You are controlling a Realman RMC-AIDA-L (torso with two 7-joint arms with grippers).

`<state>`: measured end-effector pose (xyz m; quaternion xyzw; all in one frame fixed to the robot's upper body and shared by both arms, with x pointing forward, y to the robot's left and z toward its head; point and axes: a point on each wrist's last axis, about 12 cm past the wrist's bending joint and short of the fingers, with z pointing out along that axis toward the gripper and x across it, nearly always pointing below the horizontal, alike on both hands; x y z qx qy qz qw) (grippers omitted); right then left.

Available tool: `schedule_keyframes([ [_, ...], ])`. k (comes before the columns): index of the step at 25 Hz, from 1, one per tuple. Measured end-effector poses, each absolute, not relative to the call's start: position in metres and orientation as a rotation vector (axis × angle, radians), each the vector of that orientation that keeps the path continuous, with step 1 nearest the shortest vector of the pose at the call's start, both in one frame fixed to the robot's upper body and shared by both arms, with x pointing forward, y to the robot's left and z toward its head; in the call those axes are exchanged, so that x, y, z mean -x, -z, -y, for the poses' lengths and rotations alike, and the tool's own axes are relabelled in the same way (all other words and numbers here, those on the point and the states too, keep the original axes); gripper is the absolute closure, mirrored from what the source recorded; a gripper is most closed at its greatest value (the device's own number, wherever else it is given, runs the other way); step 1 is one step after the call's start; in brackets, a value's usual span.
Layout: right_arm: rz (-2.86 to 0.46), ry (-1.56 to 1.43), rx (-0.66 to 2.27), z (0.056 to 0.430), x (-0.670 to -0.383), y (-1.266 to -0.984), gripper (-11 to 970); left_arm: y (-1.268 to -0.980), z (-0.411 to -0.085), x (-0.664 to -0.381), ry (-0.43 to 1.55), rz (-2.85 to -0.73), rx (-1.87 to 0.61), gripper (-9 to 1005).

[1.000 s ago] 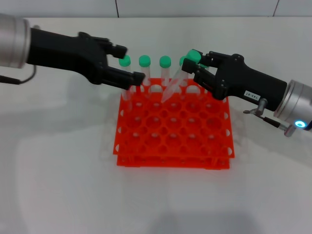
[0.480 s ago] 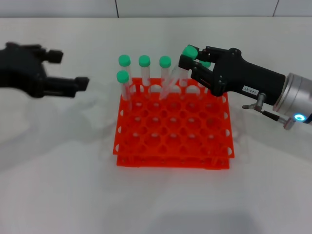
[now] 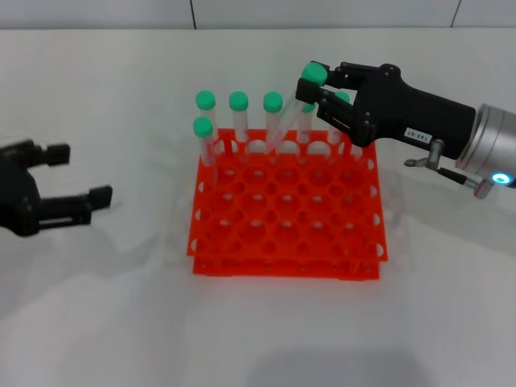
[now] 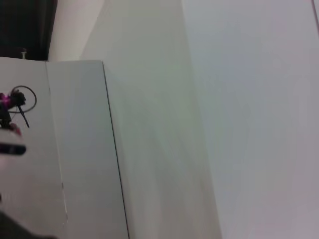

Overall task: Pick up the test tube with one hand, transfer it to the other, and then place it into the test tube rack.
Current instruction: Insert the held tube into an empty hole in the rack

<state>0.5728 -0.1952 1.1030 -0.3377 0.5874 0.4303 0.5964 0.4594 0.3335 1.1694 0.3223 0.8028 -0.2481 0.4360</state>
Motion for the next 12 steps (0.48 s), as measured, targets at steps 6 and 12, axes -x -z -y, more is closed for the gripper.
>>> schedule_keyframes([
  [6, -1.355, -1.001, 0.801, 0.194, -0.578, -1.109, 696, -1.129, -0.345, -0.451, 0.645, -1.958, -0.76, 118],
  [12, -1.351, -1.012, 0.87, 0.189, -0.582, -1.116, 696, -1.092, -0.359, -0.44, 0.628, -1.848, -0.728, 119],
])
